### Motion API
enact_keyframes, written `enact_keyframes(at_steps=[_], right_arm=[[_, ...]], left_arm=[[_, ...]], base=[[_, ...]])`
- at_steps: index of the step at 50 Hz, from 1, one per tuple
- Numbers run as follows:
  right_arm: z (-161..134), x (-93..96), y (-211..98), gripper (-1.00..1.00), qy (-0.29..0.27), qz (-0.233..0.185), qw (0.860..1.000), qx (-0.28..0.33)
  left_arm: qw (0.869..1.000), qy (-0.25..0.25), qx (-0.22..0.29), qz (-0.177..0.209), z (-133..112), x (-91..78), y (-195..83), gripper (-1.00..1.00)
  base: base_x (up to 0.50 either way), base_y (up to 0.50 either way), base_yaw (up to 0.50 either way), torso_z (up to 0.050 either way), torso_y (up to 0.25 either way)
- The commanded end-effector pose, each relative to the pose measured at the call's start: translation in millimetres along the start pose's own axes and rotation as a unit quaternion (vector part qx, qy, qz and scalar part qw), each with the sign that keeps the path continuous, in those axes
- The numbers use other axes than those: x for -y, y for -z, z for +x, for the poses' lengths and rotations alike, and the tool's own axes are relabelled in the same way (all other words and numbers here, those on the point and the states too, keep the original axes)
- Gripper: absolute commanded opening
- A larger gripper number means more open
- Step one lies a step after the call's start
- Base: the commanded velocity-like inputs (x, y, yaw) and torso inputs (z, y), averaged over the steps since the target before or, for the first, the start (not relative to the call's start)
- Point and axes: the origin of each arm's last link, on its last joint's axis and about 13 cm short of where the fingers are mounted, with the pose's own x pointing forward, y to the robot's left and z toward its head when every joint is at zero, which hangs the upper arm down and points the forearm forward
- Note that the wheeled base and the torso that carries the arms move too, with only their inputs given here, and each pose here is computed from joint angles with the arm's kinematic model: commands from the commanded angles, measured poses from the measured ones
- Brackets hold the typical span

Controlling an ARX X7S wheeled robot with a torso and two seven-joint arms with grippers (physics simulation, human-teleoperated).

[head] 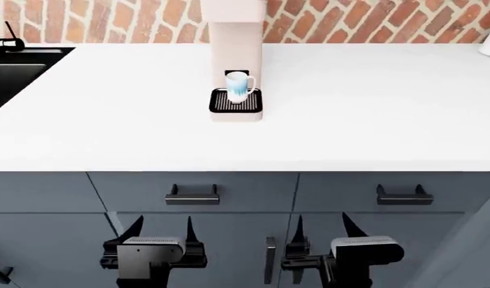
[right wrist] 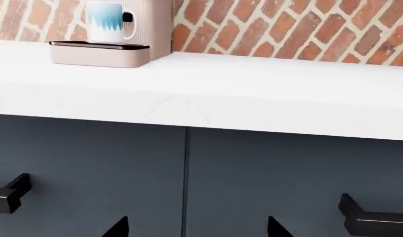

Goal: Press the button on the coffee machine to serve coffee.

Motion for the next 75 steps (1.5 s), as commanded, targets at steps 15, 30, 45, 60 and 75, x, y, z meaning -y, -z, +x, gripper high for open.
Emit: enact_keyframes(at_steps=[15, 30, 45, 60, 75], right_arm=[[-0.4, 0.9, -0.8, 1.0, 0.007, -0.004, 1.0, 0.005], [-0.2, 1.2, 0.1, 1.0, 0.009, 0.002, 1.0, 0.001], [-0.1, 0.9, 0.1, 1.0, 0.011, 0.001, 1.0, 0.0], [0.1, 1.0, -0.7, 1.0, 0.011, -0.003, 1.0, -0.001], [-0.7, 0.7, -0.7, 1.0, 0.011, -0.004, 1.0, -0.002]], left_arm=[[1.0, 0.002, -0.001, 0.007, 0.8, 3.4, 0.1, 1.0], [1.0, 0.0, 0.001, 0.006, -0.1, 1.0, 0.0, 1.0], [1.0, 0.004, 0.012, -0.008, -0.6, -0.6, -2.6, 1.0], [1.0, 0.014, 0.024, 0.003, 1.7, 1.8, -4.7, 1.0], [1.0, 0.015, 0.023, 0.003, 1.3, 2.1, -4.7, 1.0]], base=[[0.15, 0.26, 0.0, 0.0, 0.0], [0.0, 0.01, 0.0, 0.0, 0.0], [0.0, 0.0, 0.0, 0.0, 0.0], [0.0, 0.0, 0.0, 0.047, 0.0], [0.0, 0.0, 0.0, 0.05, 0.0]])
